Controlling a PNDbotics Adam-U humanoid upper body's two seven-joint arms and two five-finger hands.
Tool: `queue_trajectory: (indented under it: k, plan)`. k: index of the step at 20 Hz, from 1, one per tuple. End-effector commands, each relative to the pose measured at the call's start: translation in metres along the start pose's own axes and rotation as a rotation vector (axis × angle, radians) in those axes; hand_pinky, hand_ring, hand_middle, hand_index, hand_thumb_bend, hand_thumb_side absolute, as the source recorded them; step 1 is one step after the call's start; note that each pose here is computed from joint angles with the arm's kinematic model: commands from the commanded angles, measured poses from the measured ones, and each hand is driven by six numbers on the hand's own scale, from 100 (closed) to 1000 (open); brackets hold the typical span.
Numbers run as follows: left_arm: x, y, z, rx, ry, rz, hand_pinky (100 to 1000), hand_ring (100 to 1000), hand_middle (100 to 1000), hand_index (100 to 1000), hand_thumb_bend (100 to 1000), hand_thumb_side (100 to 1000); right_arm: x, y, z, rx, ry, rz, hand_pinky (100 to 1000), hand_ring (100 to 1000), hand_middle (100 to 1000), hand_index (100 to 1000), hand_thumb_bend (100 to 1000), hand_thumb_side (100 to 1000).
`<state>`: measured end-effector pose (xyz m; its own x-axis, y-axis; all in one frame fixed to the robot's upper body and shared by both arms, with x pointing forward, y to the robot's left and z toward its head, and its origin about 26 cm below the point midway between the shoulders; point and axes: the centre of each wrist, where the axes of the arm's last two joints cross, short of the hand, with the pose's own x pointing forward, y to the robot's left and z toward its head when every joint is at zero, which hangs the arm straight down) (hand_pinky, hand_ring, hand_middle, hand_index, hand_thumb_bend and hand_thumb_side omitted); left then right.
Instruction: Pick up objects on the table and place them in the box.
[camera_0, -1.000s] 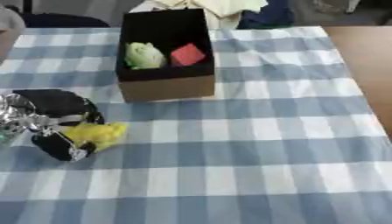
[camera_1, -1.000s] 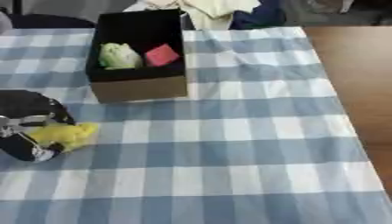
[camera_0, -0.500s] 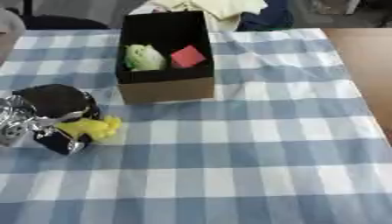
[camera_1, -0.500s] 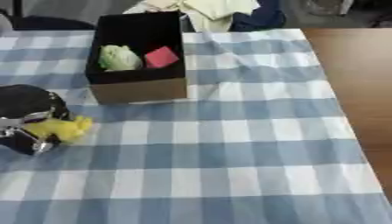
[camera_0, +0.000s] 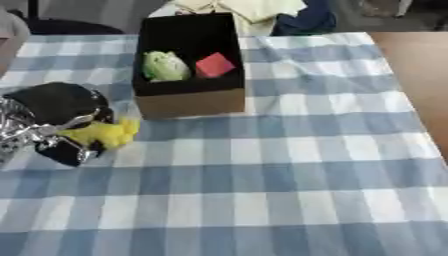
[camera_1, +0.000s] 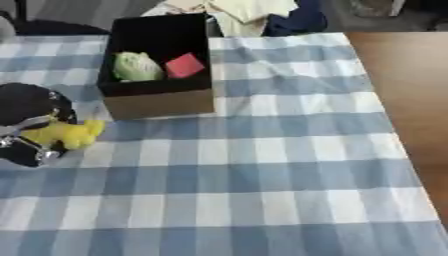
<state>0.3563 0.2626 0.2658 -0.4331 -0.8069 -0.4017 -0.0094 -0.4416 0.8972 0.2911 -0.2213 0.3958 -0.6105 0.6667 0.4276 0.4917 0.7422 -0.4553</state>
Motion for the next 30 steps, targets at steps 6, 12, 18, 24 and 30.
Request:
queue_trajectory:
  k: [6,12,18,24,30]
  plan:
    - [-0.008,0.054,0.032,0.134,0.064,-0.051,585,669,564,669,100,287,0.007,-0.009,-0.002,-0.035,-0.028,0.006,965,954,797,919,190,1000]
    - [-0.009,0.091,0.047,0.256,0.088,-0.063,590,675,566,669,100,328,0.006,-0.009,-0.001,-0.035,-0.029,0.010,965,954,796,918,183,1000]
    - [-0.006,0.120,0.038,0.400,0.085,-0.001,576,677,572,678,100,414,0.005,-0.008,-0.001,-0.033,-0.030,0.004,965,954,796,917,174,1000]
    - [-0.005,0.128,0.005,0.515,0.087,0.156,538,660,570,686,100,498,0.006,-0.008,-0.001,-0.034,-0.037,-0.003,965,954,796,917,158,1000]
    - [0.005,0.132,-0.032,0.574,0.069,0.233,526,656,565,683,100,510,0.008,-0.007,-0.002,-0.035,-0.046,-0.018,965,954,795,916,155,1000]
